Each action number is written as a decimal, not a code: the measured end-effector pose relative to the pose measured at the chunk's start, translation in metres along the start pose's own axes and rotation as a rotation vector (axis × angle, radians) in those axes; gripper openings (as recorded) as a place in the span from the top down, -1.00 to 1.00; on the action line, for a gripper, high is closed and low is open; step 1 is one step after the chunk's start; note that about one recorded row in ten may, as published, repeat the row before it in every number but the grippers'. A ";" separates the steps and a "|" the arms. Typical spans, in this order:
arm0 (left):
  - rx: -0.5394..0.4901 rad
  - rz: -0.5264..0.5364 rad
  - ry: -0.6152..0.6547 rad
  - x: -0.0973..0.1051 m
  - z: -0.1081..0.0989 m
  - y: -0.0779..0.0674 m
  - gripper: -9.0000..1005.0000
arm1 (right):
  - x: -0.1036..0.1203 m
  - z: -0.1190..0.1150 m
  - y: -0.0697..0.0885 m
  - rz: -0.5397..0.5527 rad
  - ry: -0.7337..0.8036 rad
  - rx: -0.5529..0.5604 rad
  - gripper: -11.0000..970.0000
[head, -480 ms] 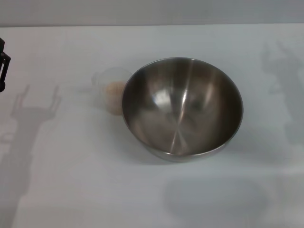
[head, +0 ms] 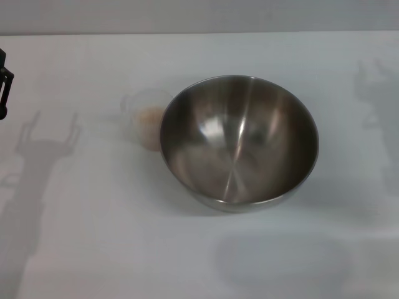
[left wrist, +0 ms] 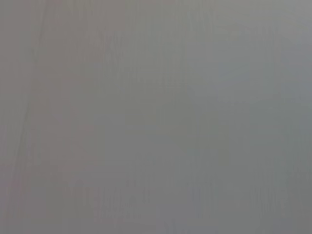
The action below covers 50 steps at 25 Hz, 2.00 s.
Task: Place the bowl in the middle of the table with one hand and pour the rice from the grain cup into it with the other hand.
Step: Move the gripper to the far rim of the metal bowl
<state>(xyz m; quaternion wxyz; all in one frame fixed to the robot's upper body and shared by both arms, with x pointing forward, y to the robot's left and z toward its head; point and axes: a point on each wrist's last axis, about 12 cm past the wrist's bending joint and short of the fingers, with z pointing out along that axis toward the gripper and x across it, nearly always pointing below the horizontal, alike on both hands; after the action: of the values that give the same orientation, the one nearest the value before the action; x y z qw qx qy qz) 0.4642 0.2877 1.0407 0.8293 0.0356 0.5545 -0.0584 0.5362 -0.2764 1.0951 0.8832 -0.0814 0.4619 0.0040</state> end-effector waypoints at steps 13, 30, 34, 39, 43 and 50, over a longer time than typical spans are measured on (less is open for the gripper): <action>0.008 -0.002 -0.001 0.001 0.005 -0.001 -0.48 | 0.028 0.003 0.006 0.051 0.262 -0.004 0.25; 0.000 0.011 0.003 0.000 0.000 0.004 -0.48 | -0.011 0.094 0.061 0.176 0.776 -0.191 0.15; -0.002 0.011 0.004 0.000 -0.001 0.004 -0.48 | -0.035 0.106 0.068 0.145 0.885 -0.266 0.13; -0.023 0.012 -0.001 -0.001 -0.001 0.006 -0.48 | -0.098 0.127 0.055 0.045 1.118 -0.365 0.10; -0.032 0.009 -0.004 -0.001 -0.001 0.007 -0.48 | -0.109 0.132 0.042 0.020 1.231 -0.373 0.07; -0.030 0.006 -0.011 -0.002 -0.001 0.006 -0.48 | -0.101 0.137 0.033 0.043 1.394 -0.421 0.03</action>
<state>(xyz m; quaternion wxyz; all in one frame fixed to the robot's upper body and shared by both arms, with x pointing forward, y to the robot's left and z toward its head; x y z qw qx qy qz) 0.4634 0.2939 1.0420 0.8330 0.0247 0.5507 -0.0478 0.5874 -0.2168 1.2494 0.3490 -0.2242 0.9081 0.0574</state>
